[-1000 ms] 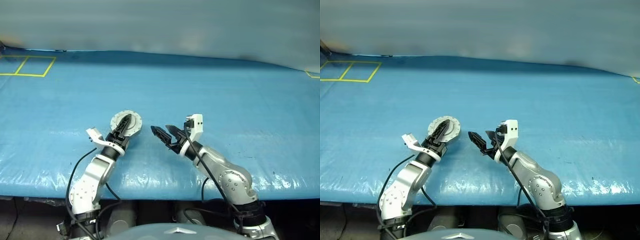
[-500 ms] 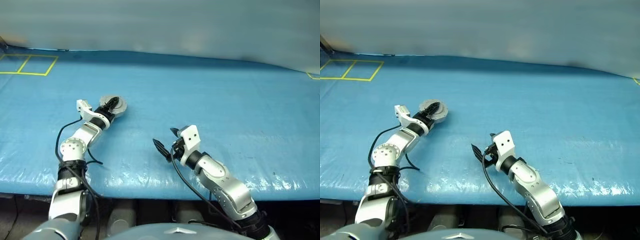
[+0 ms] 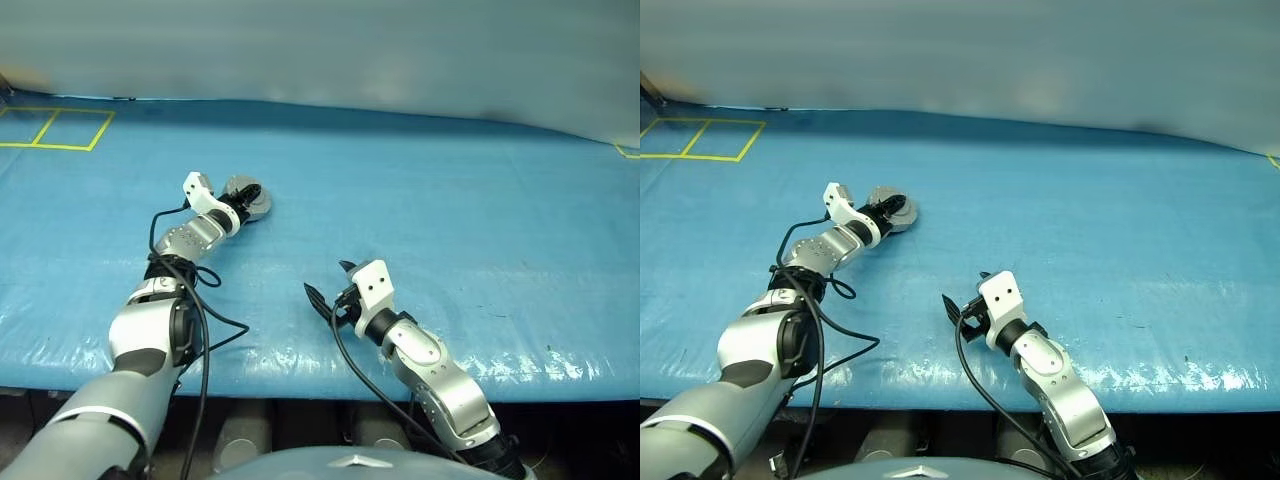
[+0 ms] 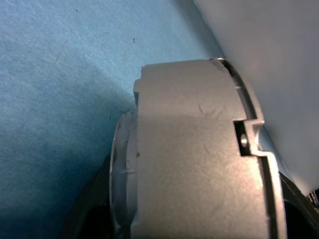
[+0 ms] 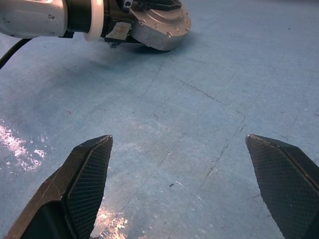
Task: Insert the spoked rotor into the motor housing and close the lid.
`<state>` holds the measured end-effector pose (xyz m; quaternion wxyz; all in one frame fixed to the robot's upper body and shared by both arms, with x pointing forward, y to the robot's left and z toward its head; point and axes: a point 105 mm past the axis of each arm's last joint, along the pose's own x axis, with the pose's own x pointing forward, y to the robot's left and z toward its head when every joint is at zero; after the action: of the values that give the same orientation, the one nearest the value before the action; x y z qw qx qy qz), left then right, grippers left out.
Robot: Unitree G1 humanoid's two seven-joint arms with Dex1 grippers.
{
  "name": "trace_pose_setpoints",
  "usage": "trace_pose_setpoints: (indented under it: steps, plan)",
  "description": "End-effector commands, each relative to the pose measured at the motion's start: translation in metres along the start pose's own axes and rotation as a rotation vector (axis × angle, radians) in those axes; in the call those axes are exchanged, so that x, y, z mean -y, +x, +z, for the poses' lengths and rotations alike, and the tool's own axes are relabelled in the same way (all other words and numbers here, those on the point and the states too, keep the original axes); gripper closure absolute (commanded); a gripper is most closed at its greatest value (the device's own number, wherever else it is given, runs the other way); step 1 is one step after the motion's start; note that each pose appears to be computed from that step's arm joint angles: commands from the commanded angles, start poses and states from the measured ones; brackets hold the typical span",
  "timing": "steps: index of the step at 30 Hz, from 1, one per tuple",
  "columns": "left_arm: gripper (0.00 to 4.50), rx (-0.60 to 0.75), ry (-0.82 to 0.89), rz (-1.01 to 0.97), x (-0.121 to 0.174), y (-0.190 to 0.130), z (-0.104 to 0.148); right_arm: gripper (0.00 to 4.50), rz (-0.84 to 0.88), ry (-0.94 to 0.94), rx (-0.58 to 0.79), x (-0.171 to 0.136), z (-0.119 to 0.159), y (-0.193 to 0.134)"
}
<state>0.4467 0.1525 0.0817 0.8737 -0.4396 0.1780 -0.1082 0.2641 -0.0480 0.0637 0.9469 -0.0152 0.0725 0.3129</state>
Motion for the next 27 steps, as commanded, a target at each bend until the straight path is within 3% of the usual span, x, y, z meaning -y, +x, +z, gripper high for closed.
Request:
trace_pose_setpoints:
  steps: [1,6,18,27]
  plan:
    - [1.63,0.037,0.033,-0.021,0.023,0.009,0.011,0.0,0.017,-0.014,0.038,-0.005,0.008,0.001]
    - [0.02,-0.002,0.06,0.056,0.012,0.008,0.005,0.0,0.01,-0.003,0.032,-0.005,0.007,0.0]
    - [0.02,-0.28,0.211,0.248,-0.063,-0.044,-0.006,0.0,0.039,0.028,0.023,-0.009,0.006,0.008]
    - [0.02,-0.406,0.372,0.31,-0.092,-0.099,-0.014,0.0,0.072,0.053,0.022,-0.012,0.008,0.012]
